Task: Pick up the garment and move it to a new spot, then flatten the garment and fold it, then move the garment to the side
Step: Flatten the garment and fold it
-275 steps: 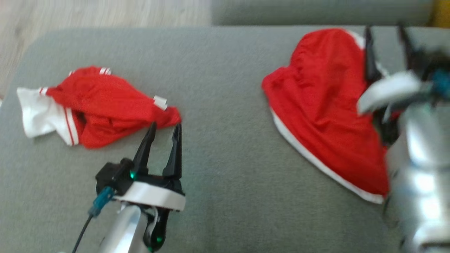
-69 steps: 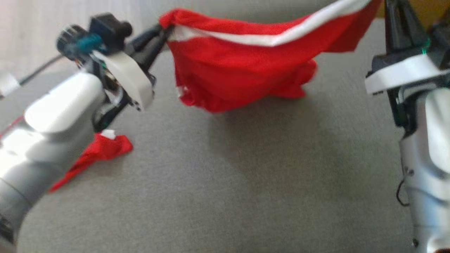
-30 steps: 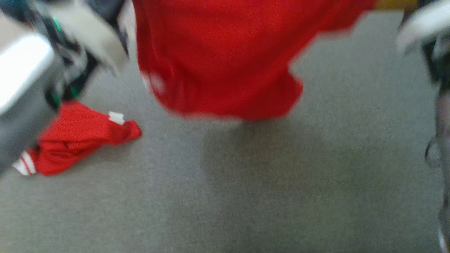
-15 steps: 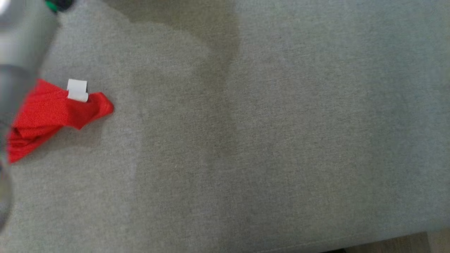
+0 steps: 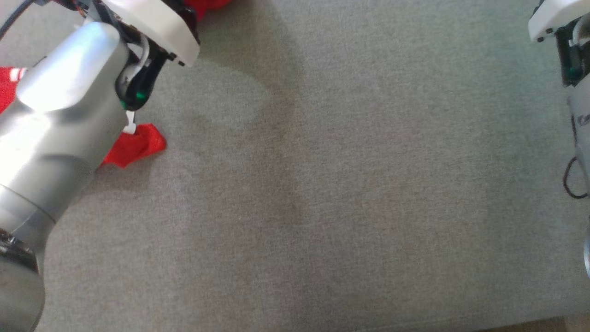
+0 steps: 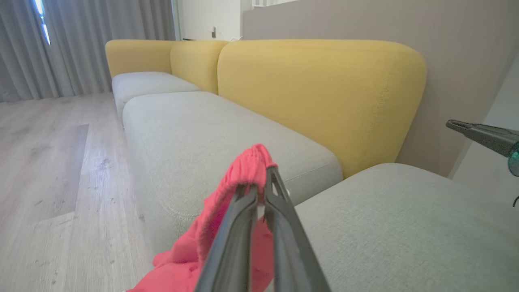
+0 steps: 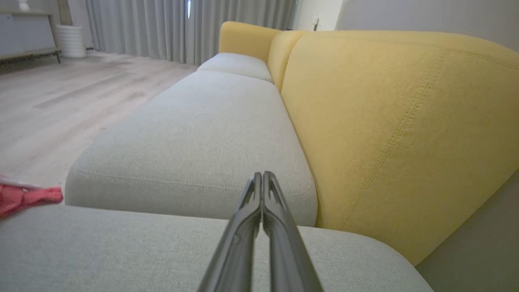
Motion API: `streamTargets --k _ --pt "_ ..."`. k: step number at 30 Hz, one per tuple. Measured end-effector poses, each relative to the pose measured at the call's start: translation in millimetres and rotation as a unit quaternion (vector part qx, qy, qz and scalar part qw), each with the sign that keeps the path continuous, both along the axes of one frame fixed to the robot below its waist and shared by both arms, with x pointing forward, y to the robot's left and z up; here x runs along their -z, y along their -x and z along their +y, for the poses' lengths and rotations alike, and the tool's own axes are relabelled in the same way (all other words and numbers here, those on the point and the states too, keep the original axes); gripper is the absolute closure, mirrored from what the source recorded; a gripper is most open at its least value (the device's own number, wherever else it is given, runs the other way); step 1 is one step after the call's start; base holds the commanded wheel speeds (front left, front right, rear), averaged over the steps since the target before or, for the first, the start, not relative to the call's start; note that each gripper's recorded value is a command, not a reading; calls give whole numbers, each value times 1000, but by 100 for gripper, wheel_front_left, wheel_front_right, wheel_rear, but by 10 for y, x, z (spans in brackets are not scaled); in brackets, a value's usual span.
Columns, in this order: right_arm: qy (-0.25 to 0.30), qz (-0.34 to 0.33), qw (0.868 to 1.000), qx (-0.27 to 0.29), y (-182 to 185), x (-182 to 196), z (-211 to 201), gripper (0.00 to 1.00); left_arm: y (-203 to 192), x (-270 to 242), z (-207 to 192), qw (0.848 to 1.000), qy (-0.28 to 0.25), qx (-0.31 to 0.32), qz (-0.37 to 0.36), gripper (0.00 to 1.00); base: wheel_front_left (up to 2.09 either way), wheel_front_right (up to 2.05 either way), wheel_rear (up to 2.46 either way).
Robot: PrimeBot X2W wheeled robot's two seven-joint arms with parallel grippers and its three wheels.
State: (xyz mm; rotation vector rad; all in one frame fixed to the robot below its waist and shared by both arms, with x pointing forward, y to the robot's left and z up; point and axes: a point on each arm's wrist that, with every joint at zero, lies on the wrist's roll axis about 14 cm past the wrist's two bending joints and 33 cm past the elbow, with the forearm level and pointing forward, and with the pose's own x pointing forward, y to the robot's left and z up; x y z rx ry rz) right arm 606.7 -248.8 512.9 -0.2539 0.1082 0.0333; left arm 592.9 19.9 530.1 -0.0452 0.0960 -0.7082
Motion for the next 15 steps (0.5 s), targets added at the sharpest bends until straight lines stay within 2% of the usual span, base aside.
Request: streamTargets --k 1,2,3,9,15 --pt "-11 -5 1000 3 14 -39 1 100 25 -52 -18 1000 3 3 -4 100 0 0 0" --pt "-21 -10 1000 6 33 -79 -5 56 52 -113 -44 1000 7 7 -10 100 0 0 0" --pt "-34 -16 999 9 100 -124 0 0 111 -225 -100 1000 13 15 -20 100 0 0 0" --pt "-108 -29 994 18 440 -138 144 0 292 -568 -367 997 29 50 -48 100 0 0 0" --pt "-143 -69 986 54 860 -282 -89 0 501 -790 -859 992 35 108 -59 100 0 0 0"
